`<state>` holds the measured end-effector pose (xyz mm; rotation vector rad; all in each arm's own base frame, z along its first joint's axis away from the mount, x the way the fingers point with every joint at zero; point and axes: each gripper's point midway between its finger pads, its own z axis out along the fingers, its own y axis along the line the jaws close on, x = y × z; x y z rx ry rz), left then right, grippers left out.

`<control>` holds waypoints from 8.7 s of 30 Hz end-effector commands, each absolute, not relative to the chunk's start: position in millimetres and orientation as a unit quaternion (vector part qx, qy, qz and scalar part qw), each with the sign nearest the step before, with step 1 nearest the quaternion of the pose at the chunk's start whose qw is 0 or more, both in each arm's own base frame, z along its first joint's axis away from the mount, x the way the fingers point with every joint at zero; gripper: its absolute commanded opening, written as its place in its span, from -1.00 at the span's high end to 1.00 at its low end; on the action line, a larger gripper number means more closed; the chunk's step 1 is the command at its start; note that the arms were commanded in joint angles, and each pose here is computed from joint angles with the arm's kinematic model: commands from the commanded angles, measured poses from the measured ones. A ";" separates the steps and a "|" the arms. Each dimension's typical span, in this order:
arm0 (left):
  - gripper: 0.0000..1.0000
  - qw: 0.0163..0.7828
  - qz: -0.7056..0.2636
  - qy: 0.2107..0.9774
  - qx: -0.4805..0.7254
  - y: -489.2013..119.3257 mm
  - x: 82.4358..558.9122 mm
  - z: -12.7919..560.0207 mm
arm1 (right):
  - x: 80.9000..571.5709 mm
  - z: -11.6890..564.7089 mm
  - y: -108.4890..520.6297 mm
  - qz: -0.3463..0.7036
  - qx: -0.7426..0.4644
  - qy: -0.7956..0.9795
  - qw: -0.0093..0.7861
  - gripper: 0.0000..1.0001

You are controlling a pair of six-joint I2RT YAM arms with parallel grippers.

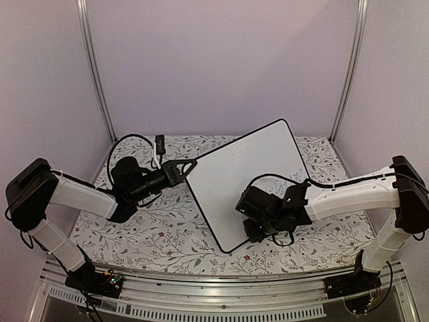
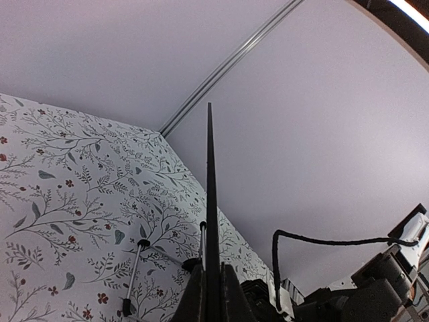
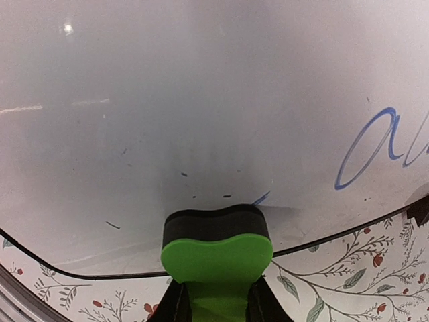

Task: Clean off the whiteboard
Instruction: Erase the whiteboard at the center of the board.

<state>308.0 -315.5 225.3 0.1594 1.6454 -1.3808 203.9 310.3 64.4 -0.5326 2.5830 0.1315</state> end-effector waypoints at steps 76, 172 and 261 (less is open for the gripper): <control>1.00 0.419 -0.588 0.683 0.113 -340.9 281.9 210.1 | 198.0 58.1 294.0 0.097 -0.114 0.959 0.239 1.00; 1.00 0.415 -0.589 0.684 0.114 -342.4 281.3 208.5 | 283.4 72.7 252.9 0.066 -0.138 0.950 0.273 1.00; 1.00 0.412 -0.590 0.685 0.115 -344.3 281.7 206.5 | 323.4 108.2 230.6 0.106 -0.084 0.932 0.336 1.00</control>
